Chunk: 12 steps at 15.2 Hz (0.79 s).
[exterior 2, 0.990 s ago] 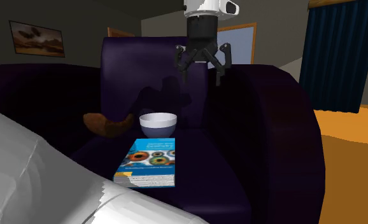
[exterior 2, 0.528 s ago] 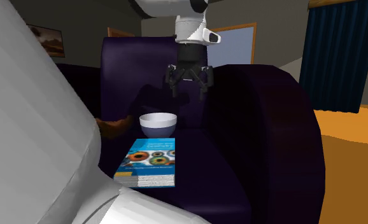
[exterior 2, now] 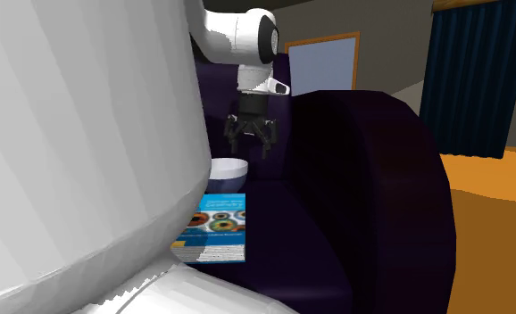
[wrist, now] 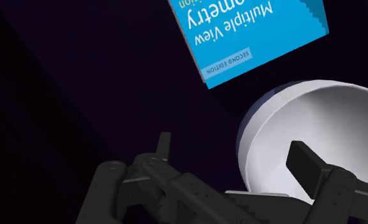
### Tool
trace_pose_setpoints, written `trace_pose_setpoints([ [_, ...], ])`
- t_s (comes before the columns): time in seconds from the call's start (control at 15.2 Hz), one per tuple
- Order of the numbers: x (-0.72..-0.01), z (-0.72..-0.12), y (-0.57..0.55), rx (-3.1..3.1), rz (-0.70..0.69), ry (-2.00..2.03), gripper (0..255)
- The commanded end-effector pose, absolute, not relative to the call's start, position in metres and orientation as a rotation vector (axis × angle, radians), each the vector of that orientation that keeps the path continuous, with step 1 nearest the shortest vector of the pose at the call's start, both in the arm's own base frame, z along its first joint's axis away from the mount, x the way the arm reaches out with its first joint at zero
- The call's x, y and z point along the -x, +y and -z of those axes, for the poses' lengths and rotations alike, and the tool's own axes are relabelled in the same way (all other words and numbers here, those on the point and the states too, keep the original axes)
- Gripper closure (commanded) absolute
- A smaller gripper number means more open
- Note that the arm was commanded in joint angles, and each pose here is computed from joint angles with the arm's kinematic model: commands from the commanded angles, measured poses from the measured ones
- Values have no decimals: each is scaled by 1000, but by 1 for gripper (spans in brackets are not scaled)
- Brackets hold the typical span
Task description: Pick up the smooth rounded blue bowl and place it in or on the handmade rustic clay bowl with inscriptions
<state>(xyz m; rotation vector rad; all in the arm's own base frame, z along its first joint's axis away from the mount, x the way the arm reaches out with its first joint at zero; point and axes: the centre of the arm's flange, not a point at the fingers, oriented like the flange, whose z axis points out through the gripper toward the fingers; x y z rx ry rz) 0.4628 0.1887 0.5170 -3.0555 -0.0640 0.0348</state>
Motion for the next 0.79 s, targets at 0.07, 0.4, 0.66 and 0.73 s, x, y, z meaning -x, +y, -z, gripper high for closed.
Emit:
trace_pose_setpoints([
  [0.07,-485,-493,214,3044,-79,-42,0],
  [0.4,-492,-465,224,3041,-94,-35,0],
  [0.66,-490,-446,226,3041,-94,-35,0],
  [0.73,-490,-446,226,3041,-94,-35,0],
])
